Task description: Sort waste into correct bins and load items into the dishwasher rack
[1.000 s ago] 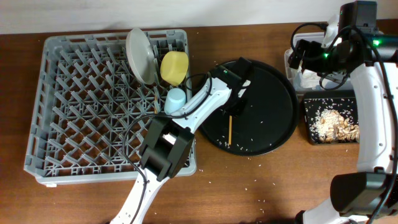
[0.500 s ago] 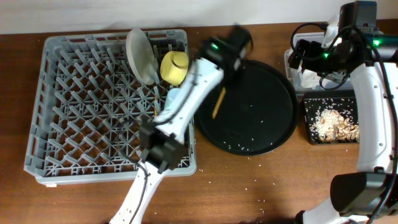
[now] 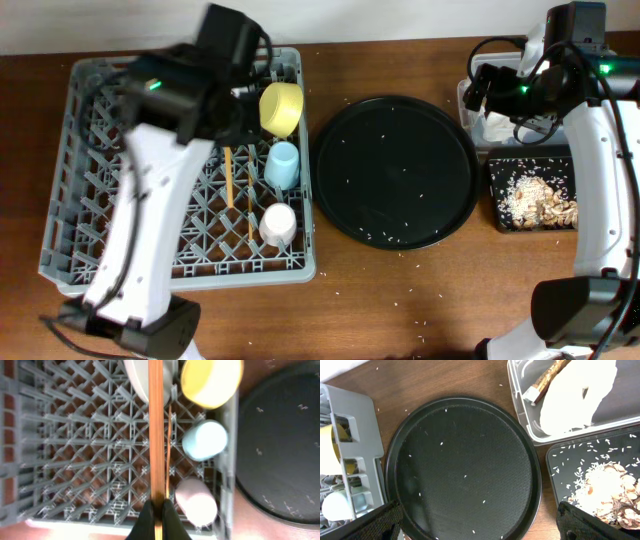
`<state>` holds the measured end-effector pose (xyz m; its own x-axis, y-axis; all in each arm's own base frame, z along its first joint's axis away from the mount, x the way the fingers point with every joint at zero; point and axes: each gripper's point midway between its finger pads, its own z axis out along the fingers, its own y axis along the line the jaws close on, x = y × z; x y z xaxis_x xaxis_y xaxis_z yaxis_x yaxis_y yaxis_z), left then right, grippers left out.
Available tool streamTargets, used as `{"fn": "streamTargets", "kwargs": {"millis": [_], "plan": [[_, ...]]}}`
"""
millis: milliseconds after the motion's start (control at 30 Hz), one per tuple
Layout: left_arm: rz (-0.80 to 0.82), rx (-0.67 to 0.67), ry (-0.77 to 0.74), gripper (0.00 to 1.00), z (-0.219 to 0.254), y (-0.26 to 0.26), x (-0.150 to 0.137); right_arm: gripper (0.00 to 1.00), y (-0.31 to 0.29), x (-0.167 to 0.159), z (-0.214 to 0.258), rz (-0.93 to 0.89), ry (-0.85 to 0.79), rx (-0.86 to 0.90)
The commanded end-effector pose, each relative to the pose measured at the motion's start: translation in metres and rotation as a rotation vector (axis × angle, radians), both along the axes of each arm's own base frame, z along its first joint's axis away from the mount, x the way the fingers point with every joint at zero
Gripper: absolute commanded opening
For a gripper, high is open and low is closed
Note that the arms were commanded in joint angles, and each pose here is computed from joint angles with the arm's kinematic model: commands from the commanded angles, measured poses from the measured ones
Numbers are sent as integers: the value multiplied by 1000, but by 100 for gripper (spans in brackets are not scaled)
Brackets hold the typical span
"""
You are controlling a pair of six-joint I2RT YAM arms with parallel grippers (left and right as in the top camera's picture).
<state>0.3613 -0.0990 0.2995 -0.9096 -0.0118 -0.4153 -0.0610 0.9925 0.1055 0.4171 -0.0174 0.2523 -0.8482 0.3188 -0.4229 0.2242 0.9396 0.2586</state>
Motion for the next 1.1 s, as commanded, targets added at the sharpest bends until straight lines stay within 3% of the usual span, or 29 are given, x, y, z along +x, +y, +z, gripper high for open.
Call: {"fn": "streamTargets", "kwargs": {"millis": [0, 67, 133, 200, 233, 300, 333, 433, 500, 533, 567, 733, 900, 1067], "plan": [[69, 106, 168, 1, -110, 8, 6, 98, -1, 1, -1, 7, 3, -15], [47, 106, 162, 1, -175, 4, 15, 98, -1, 1, -1, 7, 3, -15], [69, 105, 165, 1, -211, 15, 13, 98, -1, 1, -1, 7, 3, -15], [74, 113, 181, 1, -219, 23, 11, 98, -1, 1, -1, 7, 3, -15], [62, 118, 183, 5, -219, 24, 11, 99, -1, 1, -1, 7, 3, -15], [15, 113, 181, 42, -220, 20, 14, 98, -1, 1, -1, 7, 3, -15], [-10, 92, 189, 54, -220, 15, 13, 99, -1, 1, -1, 7, 3, -15], [-56, -1, 147, 57, -196, -3, 23, 98, -1, 1, -1, 7, 3, -15], [-67, -51, 23, 63, -134, -11, 38, 98, -1, 1, -1, 7, 3, -15], [-70, -83, -75, 70, -88, -13, 44, 99, -1, 1, -1, 7, 3, -15], [-86, -136, -165, 96, -50, -20, 49, 98, -1, 1, -1, 7, 3, -15], [-129, -250, -357, 99, 46, -18, 12, 98, -1, 1, -1, 7, 3, -15], [-129, -252, -364, 99, 49, -18, 10, 98, -1, 1, -1, 7, 3, -15], [-129, -252, -364, 99, 49, -18, 10, 98, -19, -6, 5, -40, 2, -150]]}}
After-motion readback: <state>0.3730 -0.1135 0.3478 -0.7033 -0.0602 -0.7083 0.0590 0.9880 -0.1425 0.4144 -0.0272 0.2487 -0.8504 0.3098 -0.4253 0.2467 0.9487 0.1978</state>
